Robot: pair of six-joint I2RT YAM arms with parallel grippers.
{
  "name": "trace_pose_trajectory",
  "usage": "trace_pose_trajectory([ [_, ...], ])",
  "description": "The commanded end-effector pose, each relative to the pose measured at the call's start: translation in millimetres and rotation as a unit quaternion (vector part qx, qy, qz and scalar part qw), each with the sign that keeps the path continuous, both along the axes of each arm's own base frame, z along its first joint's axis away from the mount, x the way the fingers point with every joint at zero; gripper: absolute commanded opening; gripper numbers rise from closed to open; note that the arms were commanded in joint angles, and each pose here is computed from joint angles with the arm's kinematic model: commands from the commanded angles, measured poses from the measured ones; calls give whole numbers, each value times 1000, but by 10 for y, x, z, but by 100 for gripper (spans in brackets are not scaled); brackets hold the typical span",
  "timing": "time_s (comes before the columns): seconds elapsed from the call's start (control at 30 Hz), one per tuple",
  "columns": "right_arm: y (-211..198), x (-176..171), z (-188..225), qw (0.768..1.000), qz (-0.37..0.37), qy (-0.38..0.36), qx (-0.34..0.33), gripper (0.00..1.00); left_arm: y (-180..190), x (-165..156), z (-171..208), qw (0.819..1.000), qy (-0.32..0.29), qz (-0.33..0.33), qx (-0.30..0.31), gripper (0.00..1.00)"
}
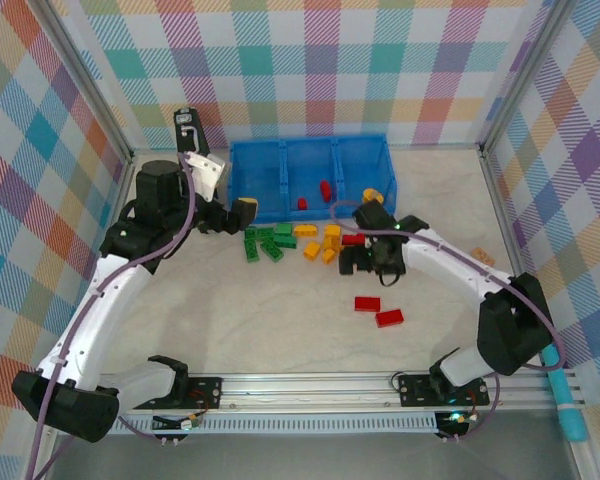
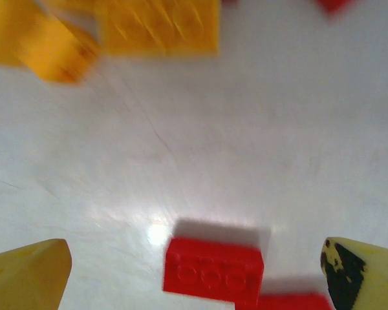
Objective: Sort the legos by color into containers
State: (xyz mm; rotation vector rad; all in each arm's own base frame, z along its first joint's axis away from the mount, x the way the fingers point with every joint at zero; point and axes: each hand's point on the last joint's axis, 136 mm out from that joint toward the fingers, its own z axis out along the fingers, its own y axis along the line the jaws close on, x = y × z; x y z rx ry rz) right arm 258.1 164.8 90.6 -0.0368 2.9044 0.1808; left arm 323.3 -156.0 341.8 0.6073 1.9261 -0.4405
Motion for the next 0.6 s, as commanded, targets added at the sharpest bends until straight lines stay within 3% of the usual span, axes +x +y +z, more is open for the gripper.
trace_pose_trajectory([
  [0.0,31,-194,-61,995,-75,36,49,99,-34,-64,114,1000,-16,-11,-17,100],
  [0.47,89,-396,-607,993,-65,87,48,99,-54,-60,83,1000,-10,-15,-19,100],
  [0.57,84,-410,-664,994,-59,91,31,94,-57,-52,74,1000,-9,-15,-18,100],
])
